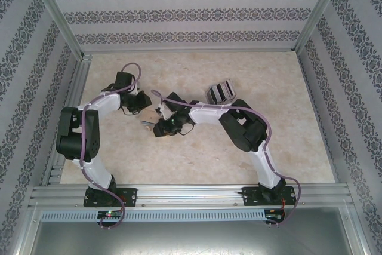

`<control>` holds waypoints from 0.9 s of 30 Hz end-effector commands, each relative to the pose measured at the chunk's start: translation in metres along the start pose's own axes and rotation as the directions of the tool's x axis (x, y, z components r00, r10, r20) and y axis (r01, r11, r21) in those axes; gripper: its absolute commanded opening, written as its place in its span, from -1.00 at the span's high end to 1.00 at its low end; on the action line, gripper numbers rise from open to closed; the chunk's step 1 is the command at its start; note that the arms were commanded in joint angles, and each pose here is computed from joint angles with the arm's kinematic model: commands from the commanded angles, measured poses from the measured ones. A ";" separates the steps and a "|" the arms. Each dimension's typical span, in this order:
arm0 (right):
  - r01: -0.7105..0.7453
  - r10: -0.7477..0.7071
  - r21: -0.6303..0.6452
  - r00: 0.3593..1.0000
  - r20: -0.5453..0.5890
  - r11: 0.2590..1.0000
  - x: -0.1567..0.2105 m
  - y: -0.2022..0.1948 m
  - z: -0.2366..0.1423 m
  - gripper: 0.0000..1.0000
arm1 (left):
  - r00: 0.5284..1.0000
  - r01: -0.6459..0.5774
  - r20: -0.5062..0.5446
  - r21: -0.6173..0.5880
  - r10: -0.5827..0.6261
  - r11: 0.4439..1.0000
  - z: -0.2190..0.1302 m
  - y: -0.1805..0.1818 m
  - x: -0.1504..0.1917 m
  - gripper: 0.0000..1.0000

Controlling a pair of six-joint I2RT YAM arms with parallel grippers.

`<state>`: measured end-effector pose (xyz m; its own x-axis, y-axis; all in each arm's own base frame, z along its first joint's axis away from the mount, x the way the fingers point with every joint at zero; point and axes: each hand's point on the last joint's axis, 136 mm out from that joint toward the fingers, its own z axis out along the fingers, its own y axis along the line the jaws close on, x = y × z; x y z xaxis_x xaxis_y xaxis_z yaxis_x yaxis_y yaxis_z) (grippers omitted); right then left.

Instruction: Put the credit cards into the card holder

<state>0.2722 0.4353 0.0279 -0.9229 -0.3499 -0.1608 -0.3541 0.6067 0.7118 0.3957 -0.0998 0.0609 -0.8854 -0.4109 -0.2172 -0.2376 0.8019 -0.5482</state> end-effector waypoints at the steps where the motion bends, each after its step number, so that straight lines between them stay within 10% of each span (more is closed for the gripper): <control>1: -0.003 0.000 0.025 0.994 0.112 1.000 -0.040 -0.014 -0.017 0.34 | 1.000 -0.013 0.012 0.030 0.013 0.999 -0.005 0.002 0.008 0.64; 18: 0.139 -0.144 0.071 0.988 0.059 0.988 -0.022 0.023 -0.075 0.32 | 0.994 0.095 0.052 0.010 -0.095 0.995 -0.019 0.030 0.051 0.63; 27: 0.334 -0.327 0.174 0.943 -0.068 0.926 -0.011 0.034 -0.039 0.32 | 0.993 0.085 0.086 -0.046 -0.081 0.995 -0.014 0.050 0.058 0.68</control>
<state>0.2727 0.4404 0.1083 -0.7764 -0.5099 -0.3705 -0.6246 0.5436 0.5607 0.3221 -0.0876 0.0362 -0.8441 -0.4963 -0.2032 -0.3208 0.7710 -0.5502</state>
